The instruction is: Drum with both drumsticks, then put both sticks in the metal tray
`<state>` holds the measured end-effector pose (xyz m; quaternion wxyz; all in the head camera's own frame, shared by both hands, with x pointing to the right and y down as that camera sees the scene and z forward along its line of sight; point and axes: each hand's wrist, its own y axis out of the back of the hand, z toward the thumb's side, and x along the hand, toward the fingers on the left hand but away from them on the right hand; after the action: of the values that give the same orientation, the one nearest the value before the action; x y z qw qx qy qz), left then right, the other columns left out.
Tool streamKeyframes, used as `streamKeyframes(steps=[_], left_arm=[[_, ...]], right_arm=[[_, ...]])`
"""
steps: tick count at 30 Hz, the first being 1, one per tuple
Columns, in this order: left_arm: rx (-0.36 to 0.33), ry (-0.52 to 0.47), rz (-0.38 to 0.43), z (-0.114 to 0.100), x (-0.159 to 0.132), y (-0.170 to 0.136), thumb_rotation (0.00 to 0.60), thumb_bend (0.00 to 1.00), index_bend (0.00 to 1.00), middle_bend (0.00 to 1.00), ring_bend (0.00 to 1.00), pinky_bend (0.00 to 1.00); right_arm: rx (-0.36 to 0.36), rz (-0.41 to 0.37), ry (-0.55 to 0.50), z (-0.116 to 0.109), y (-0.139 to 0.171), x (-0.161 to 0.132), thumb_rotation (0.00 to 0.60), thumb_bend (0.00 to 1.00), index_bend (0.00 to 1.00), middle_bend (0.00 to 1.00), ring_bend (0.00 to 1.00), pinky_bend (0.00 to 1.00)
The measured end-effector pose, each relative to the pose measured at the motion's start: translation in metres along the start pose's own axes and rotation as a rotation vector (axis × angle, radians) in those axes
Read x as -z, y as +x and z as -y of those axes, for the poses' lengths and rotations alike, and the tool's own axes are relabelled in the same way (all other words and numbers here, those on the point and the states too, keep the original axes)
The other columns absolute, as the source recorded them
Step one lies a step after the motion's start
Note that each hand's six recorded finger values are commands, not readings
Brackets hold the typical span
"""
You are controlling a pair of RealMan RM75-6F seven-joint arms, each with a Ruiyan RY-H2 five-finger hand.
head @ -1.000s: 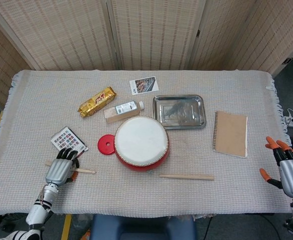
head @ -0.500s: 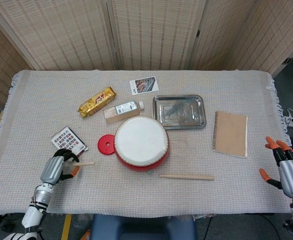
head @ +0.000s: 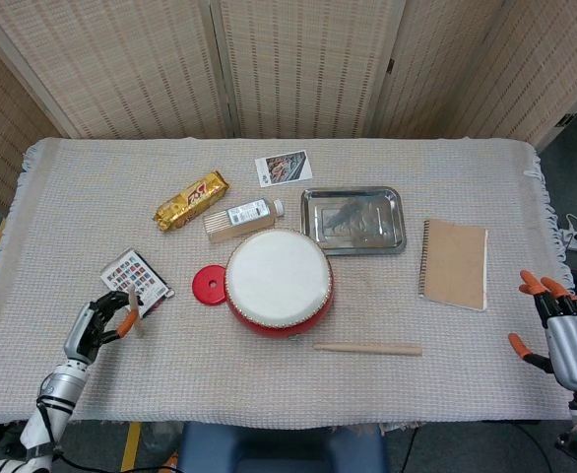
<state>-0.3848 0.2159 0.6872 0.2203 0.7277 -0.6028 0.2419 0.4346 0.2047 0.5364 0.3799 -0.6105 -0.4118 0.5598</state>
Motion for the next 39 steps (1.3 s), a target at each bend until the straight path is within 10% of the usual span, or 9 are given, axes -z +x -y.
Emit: streamKeyframes(steps=[13,39], left_arm=[[0.005,-0.456,-0.083,-0.014,0.020,0.013,0.600,0.49,0.49,0.49,0.39,0.36],[-0.132,-0.604,-0.018,-0.009,0.016,0.030,0.600,0.51,0.13,0.49,0.46,0.40]], right_arm=[[0.018,-0.008,0.002,-0.009,-0.004,-0.002,0.600,0.18,0.07,0.24,0.11,0.25],[0.011,0.001,-0.005,-0.008,-0.004,-0.001,0.600,0.18,0.08,0.24,0.11,0.25]])
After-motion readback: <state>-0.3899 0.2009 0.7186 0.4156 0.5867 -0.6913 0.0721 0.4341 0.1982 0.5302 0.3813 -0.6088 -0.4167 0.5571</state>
